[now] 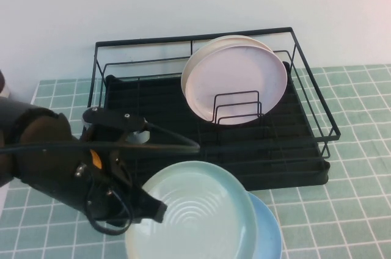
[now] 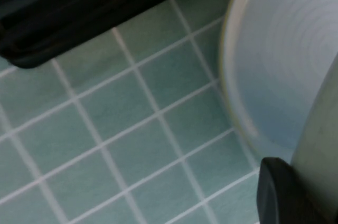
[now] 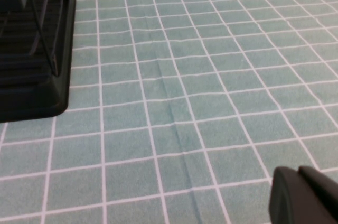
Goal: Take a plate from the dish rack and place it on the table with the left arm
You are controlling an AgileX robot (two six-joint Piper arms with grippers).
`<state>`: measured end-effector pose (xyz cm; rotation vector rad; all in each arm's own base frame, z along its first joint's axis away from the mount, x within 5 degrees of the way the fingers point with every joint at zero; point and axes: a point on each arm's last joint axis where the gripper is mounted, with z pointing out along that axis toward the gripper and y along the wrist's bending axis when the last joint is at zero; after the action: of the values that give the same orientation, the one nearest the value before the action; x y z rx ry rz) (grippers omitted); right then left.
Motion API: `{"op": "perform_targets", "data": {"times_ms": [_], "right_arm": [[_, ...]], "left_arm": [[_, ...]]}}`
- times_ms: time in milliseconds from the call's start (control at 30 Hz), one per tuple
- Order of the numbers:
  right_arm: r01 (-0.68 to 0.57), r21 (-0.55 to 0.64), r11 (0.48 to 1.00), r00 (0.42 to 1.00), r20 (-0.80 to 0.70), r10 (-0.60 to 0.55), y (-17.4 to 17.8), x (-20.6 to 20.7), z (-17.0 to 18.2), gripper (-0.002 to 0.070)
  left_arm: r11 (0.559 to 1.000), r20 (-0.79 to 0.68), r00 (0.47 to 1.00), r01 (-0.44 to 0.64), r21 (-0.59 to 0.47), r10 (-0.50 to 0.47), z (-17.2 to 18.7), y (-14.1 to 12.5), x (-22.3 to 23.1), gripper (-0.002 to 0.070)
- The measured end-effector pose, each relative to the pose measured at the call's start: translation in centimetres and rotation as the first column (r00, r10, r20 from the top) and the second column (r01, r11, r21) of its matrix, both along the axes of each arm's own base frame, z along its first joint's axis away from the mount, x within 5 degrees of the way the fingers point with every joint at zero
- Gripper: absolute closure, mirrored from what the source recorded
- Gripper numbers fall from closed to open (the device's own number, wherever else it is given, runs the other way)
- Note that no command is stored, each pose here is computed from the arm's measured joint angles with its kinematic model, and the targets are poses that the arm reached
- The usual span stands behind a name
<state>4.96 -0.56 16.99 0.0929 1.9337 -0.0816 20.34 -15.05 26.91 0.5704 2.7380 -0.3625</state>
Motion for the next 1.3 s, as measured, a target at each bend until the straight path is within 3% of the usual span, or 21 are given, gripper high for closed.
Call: {"op": "perform_targets", "data": {"times_ms": [300,600,667,867,1000,1167,1300], "right_arm": [[0.0,0.0,1.0,1.0,0.0,0.0,0.0,0.0,0.0,0.0678],[0.0,0.0,1.0,1.0,0.0,0.0,0.0,0.0,0.0,0.0678],[0.0,0.0,1.0,1.0,0.0,0.0,0.0,0.0,0.0,0.0678],[0.0,0.0,1.0,1.0,0.0,0.0,0.0,0.0,0.0,0.0678],[0.0,0.0,1.0,1.0,0.0,0.0,0.0,0.0,0.0,0.0678],[0.0,0.0,1.0,1.0,0.0,0.0,0.0,0.0,0.0,0.0678],[0.0,0.0,1.0,1.0,0.0,0.0,0.0,0.0,0.0,0.0678]], "left_arm": [[0.982,-0.175,0.976,-0.152,-0.113,0.131,-3.2,-1.1,2.4,0.0643],[0.977,-0.251,0.959,-0.168,-0.133,0.131,-6.3,-1.8,4.1,0.0626],[0.979,-0.245,0.962,-0.157,-0.132,0.121,-6.4,-1.8,4.1,0.0582],[0.985,-0.189,0.978,-0.113,-0.131,0.087,-5.1,-1.4,3.8,0.0329],[0.992,-0.066,0.996,-0.074,-0.101,0.068,-2.2,-0.1,2.9,0.0256],[0.999,0.068,0.997,-0.034,-0.042,0.037,2.3,2.3,0.4,0.0284],[0.998,0.163,0.986,-0.011,-0.058,0.021,5.7,4.4,-3.1,0.0446]]}}
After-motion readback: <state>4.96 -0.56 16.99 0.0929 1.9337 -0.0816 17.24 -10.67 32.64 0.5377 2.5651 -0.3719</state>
